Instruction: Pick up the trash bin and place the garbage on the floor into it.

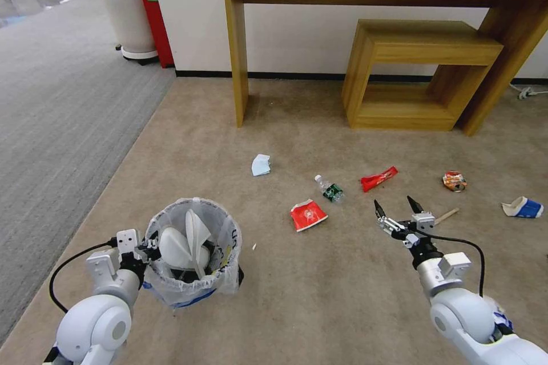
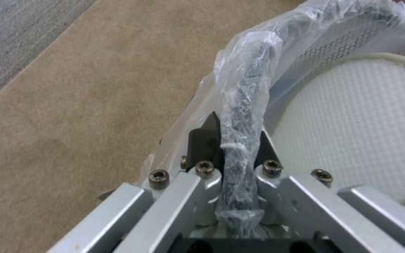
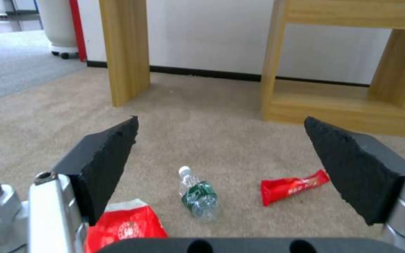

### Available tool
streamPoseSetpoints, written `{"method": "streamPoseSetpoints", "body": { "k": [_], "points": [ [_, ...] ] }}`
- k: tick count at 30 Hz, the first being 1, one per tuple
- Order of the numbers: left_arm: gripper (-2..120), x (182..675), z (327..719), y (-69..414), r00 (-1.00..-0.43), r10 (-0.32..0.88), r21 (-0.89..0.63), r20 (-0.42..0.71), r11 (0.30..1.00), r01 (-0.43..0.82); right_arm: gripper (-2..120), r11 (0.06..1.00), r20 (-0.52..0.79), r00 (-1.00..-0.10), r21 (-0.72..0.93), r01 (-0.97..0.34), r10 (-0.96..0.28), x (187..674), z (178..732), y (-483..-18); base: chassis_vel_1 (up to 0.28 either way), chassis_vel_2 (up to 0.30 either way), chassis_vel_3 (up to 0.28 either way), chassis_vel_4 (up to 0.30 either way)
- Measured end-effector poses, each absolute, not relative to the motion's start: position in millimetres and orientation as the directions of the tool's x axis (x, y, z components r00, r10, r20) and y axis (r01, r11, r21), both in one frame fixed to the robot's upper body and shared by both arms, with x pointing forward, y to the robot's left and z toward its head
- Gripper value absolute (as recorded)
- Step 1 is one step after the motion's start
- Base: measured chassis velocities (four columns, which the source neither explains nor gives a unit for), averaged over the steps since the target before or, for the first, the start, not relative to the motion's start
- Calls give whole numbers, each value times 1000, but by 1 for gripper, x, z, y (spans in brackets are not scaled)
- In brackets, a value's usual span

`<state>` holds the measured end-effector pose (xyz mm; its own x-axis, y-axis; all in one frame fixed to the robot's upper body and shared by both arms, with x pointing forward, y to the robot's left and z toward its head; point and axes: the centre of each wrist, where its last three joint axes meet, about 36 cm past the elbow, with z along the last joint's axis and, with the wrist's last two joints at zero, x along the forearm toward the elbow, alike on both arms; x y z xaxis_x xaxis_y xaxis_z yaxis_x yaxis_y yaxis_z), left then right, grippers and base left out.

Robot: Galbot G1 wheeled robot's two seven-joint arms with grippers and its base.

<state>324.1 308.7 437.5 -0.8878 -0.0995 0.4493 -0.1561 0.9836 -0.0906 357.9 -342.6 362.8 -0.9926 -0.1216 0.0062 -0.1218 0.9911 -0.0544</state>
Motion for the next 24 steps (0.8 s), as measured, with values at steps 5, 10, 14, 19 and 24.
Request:
{"method": "streamPoseSetpoints", "body": {
  "k": [5, 10, 14, 19, 24],
  "points": [
    [2, 324, 437, 309, -888, -100, -91, 450, 983, -157, 89, 991, 6, -992, -55, -125, -125, 359, 363, -342, -47, 64, 58, -55],
    [2, 325, 437, 309, -888, -102, -93, 448, 983, -159, 88, 991, 7, -992, -51, -127, -126, 358, 361, -340, -34, 43, 38, -29],
    [2, 325, 436, 309, -888, -101, -93, 448, 983, -159, 88, 991, 7, -992, -50, -127, -127, 358, 361, -340, 0, 0, 0, 0],
    [2, 325, 436, 309, -888, -100, -94, 448, 983, -159, 88, 990, 8, -992, -50, -128, -128, 358, 361, -340, 0, 0, 0, 0],
    [2, 325, 436, 309, -889, -101, -95, 446, 983, -159, 88, 990, 9, -991, -50, -131, -130, 359, 362, -339, 0, 0, 0, 0]
  ]
}}
